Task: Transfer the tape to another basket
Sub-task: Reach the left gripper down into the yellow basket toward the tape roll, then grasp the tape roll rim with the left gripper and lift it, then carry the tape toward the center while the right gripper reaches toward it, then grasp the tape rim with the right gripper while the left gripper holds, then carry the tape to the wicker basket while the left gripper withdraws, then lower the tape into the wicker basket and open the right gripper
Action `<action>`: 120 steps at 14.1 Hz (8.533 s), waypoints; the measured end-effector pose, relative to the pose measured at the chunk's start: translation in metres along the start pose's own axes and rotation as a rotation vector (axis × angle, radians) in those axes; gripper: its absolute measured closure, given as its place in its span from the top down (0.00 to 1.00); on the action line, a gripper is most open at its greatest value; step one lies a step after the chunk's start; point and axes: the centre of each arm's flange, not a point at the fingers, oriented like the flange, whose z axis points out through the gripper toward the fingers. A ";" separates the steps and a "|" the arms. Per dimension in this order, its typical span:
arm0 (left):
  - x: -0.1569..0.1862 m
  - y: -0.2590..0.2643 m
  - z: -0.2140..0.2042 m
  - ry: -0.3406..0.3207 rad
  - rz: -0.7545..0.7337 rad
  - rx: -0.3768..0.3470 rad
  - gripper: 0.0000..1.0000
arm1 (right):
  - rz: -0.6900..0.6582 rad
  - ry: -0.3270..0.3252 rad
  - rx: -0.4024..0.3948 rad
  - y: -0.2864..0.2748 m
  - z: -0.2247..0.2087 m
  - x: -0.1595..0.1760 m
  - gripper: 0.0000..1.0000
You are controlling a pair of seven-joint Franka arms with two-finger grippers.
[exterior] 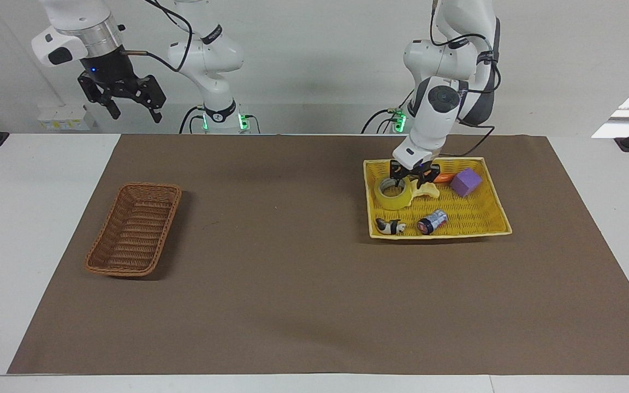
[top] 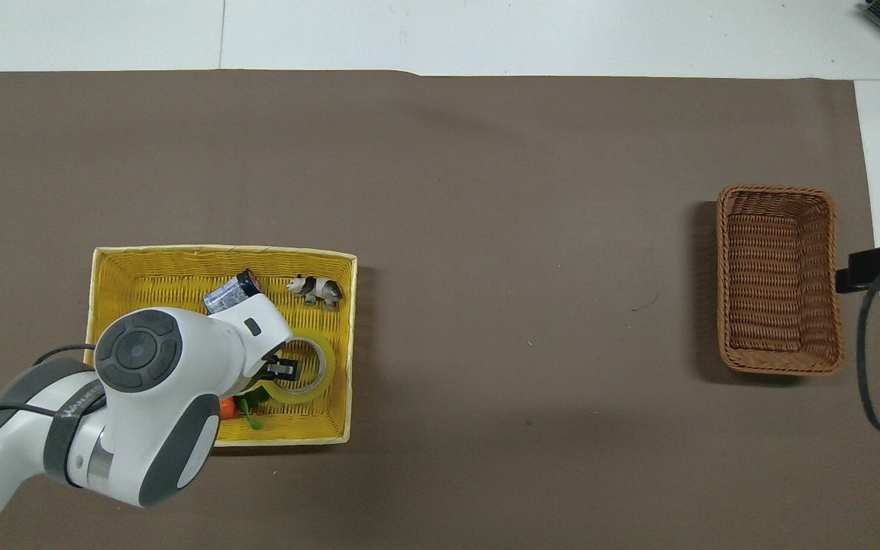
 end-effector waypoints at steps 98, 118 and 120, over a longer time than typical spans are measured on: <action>0.054 -0.016 -0.272 0.198 -0.231 -0.269 1.00 | 0.058 -0.113 0.403 0.073 0.224 0.041 0.04; 0.070 -0.194 -0.279 0.124 -0.059 0.020 1.00 | -0.168 0.016 0.390 0.203 0.349 0.073 0.44; 0.069 -0.198 -0.278 0.122 -0.067 0.020 1.00 | -0.177 0.041 0.381 0.203 0.337 0.081 0.66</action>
